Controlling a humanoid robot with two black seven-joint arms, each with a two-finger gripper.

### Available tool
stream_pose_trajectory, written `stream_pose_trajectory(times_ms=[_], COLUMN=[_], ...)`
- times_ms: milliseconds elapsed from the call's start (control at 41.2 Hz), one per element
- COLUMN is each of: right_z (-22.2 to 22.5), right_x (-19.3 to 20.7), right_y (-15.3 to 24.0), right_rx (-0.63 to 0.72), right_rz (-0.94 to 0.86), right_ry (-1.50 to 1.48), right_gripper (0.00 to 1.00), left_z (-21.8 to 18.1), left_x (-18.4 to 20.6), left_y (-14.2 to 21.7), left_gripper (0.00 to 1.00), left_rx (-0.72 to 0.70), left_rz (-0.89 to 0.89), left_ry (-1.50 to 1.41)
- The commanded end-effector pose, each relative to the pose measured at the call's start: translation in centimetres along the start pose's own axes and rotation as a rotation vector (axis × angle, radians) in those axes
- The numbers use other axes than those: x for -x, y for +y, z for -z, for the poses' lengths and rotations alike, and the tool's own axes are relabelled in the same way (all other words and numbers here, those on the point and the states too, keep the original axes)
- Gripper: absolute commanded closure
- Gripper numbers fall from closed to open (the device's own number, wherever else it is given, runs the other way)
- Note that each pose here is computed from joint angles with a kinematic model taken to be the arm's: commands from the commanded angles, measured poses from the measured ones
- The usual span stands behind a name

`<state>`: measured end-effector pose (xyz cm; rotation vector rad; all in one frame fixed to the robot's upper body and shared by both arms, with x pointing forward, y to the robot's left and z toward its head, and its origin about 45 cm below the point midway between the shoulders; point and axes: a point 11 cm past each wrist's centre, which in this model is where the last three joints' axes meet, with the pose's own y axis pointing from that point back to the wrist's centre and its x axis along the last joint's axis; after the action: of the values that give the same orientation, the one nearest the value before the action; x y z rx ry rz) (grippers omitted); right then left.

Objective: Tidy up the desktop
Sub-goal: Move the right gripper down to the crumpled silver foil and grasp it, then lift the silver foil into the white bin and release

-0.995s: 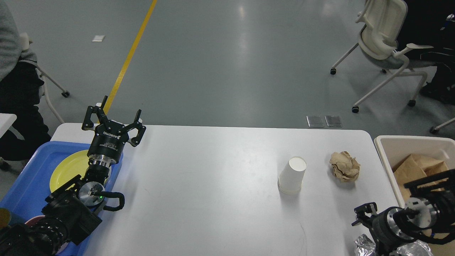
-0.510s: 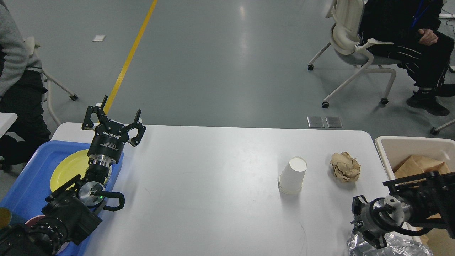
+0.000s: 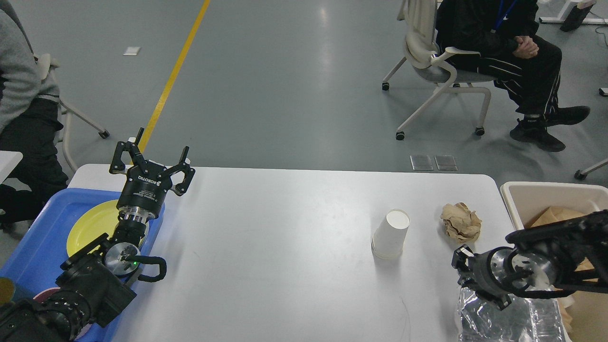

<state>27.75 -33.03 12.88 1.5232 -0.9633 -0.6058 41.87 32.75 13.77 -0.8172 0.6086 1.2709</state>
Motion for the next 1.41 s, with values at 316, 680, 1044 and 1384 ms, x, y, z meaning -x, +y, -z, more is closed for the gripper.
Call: stream_pose_trajectory(times_ms=[316, 680, 1044, 1384], right_z=[15.5, 16.5, 7.9, -4.2], right_x=[2.5, 7.5, -10.8, -19.6], right_y=[19.3, 19.6, 6.7, -2.0], right_rx=[-0.252, -0.152, 0.041, 0.245], right_rz=[0.172, 0.243, -0.213, -0.575], right_ry=[0.635, 0.856, 0.518, 0.382], right_gripper=[1.00, 1.00, 1.00, 1.00], left_z=[0.0, 0.0, 0.0, 0.0], left_x=[0.0, 0.0, 0.0, 0.0], left_y=[0.0, 0.0, 0.0, 0.0], left_gripper=[0.01, 0.01, 0.01, 0.01], left_rx=[0.000, 0.000, 0.000, 0.000], left_rz=[-0.001, -0.001, -0.001, -0.001], left_ry=[0.000, 0.000, 0.000, 0.000])
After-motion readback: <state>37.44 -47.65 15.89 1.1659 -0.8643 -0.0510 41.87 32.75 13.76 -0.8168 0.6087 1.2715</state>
